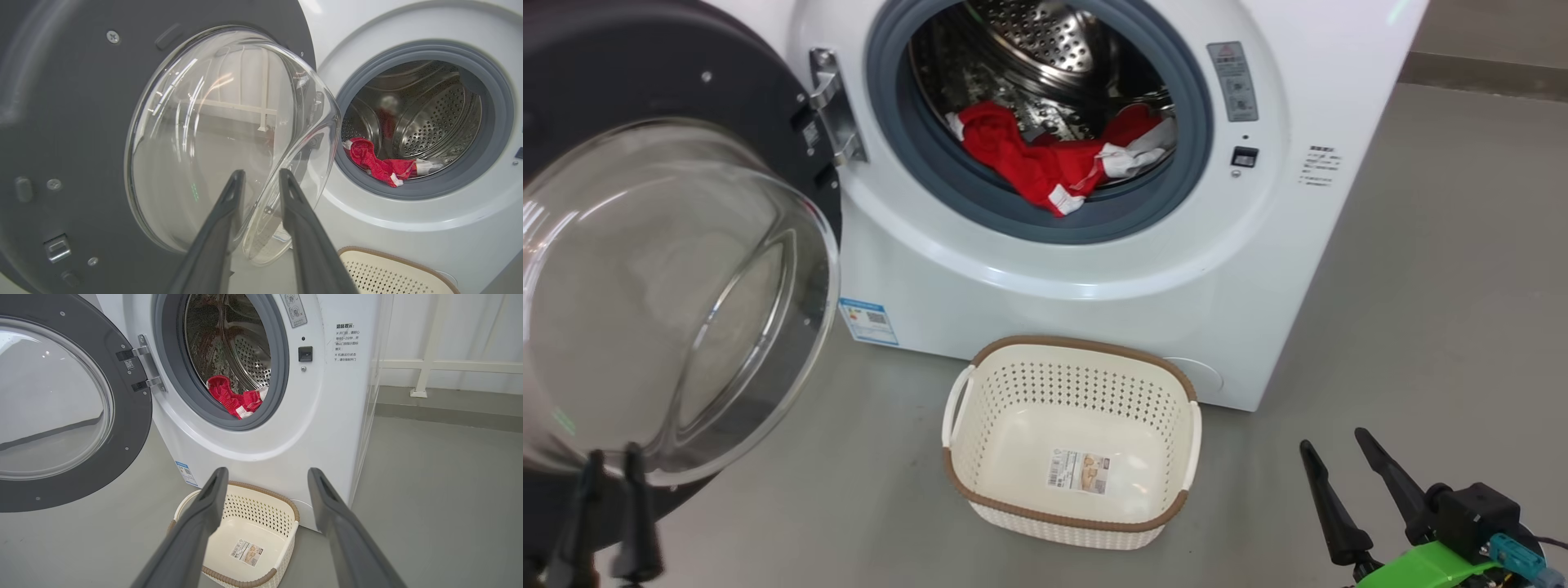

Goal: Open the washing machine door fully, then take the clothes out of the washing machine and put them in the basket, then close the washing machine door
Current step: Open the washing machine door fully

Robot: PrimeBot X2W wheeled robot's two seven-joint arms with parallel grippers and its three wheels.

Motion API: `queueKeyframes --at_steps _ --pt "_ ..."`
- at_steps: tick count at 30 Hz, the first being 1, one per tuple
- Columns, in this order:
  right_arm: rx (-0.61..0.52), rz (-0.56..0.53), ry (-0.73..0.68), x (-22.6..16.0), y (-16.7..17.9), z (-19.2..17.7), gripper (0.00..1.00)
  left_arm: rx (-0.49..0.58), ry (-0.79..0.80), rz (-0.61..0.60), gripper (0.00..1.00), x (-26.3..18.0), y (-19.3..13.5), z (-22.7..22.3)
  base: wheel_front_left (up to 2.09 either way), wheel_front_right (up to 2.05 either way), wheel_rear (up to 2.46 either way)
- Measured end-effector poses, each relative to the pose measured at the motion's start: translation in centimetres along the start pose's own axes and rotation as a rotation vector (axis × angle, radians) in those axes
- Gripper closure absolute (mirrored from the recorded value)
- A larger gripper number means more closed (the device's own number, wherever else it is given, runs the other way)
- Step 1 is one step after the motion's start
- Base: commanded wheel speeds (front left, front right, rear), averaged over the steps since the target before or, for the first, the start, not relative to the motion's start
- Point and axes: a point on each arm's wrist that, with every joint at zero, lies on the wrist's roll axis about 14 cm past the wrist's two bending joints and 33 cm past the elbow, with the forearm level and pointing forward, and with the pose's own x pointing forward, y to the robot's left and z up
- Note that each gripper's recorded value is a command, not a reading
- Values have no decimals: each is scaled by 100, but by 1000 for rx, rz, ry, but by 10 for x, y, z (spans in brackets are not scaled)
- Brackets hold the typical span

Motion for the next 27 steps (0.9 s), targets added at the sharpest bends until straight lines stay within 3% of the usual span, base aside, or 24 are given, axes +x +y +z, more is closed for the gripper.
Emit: queueKeyframes --at_steps 1,4,27 --pt "1 -8 -3 -2 -2 1 0 -6 4 -16 33 -1 -5 -2 0 0 0" --pt "6 -41 -11 -9 -10 2 0 -30 24 -86 0 -3 -27 -8 0 0 0" --pt "15 -315 -99 -66 -88 25 0 -73 118 -520 0 -1 -170 -37 0 0 0"
